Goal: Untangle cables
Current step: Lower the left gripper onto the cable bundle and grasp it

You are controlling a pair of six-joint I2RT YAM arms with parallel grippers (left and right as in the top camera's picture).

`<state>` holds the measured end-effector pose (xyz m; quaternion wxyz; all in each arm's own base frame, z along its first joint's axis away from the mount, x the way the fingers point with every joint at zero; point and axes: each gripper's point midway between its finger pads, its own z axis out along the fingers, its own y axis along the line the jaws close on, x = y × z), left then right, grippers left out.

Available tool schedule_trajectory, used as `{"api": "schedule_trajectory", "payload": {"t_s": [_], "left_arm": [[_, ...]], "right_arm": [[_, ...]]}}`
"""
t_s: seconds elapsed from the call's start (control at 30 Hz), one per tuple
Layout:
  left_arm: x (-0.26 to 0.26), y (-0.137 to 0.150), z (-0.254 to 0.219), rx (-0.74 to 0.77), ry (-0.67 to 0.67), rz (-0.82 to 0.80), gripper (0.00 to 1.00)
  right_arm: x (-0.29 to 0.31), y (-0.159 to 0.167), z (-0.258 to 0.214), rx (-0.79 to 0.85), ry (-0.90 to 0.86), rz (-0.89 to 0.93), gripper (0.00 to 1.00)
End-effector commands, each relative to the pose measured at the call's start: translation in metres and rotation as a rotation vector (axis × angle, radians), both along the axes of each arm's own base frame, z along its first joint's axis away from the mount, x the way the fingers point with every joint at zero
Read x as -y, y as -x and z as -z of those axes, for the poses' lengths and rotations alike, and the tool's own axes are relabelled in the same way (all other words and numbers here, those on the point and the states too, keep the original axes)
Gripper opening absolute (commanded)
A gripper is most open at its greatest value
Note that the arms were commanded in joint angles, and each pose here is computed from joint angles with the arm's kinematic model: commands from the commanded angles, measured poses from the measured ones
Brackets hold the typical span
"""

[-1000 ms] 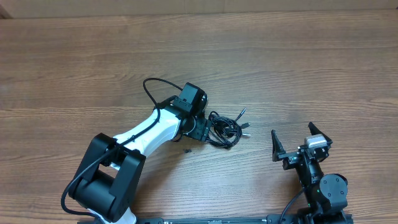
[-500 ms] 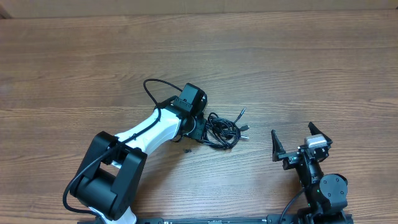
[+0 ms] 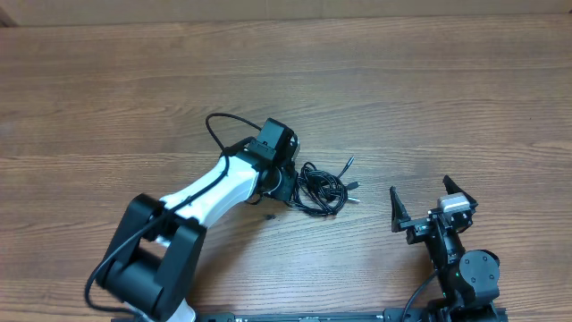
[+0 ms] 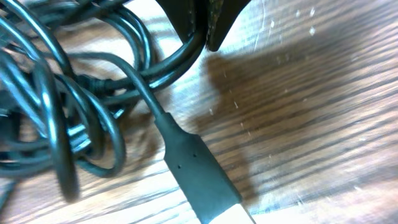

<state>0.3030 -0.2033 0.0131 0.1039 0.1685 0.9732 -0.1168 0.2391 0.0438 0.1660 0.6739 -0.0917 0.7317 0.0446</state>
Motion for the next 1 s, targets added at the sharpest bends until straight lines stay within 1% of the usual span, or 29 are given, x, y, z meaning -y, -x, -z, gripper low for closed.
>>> {"api": "schedule_trajectory", "payload": {"t_s": [0.0,0.17,0.4,0.7,0.97], "left_arm": [[0.014,-0.013,-0.058,0.145,0.08,0.076,0.04],[0.01,-0.009,-0.094,0.235,0.094,0.132,0.04],[0.002,0.001,-0.137,0.33,0.11,0.16,0.04],[-0.01,0.021,-0.165,0.38,0.111,0.205,0.04],[-0.019,0.038,-0.19,0.422,0.134,0.205,0.04]], "right_arm": [[0.001,0.0,-0.001,0.011,-0.001,0.002,1.0],[0.001,0.0,-0.001,0.011,-0.001,0.003,1.0],[0.001,0.0,-0.001,0.011,-0.001,0.002,1.0],[0.001,0.0,-0.001,0.011,-0.001,0.003,1.0],[0.0,0.0,-0.001,0.011,-0.002,0.001,1.0]]}}
